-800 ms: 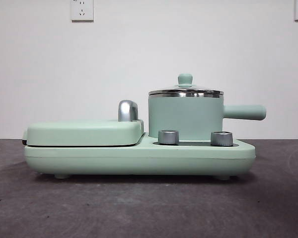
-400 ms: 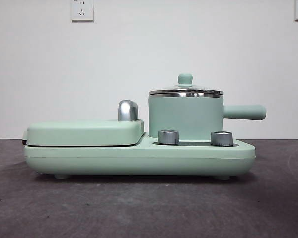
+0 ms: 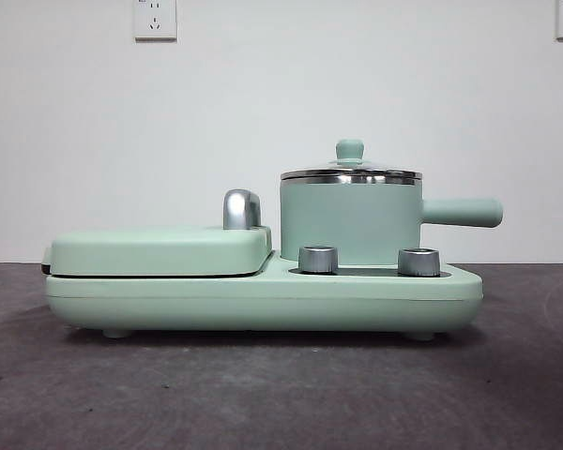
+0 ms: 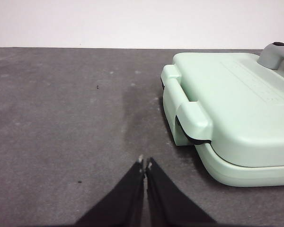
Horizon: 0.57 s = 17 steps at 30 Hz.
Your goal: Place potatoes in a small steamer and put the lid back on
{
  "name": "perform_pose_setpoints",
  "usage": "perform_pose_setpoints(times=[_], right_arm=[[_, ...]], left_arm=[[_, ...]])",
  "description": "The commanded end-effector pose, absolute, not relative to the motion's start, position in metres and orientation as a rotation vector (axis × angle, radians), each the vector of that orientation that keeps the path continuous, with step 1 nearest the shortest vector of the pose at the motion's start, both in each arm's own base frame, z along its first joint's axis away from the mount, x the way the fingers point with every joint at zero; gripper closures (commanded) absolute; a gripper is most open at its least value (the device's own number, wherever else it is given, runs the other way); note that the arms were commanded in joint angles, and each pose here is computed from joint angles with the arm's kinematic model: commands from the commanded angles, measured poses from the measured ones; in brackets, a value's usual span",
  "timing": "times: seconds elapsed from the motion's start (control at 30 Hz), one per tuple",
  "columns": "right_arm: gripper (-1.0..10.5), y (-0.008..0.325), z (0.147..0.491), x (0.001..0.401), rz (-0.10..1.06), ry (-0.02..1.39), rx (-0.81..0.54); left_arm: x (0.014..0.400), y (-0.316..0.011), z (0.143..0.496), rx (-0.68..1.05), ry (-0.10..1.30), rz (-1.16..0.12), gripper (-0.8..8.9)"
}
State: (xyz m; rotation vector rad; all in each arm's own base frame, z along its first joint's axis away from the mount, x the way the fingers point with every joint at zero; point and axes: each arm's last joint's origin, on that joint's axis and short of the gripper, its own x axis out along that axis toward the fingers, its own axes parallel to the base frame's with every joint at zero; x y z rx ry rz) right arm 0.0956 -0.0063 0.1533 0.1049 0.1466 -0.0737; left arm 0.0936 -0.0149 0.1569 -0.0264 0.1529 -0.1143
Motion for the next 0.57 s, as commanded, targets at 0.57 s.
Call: perform_pose_setpoints(times=[0.57], right_arm=[[9.3, -0.0065, 0.1520, 0.0959, -0.075, 0.147, 0.093]], left_arm=[[0.0945, -0.0150, 0.1505, -0.014, 0.170, -0.112, 8.02]])
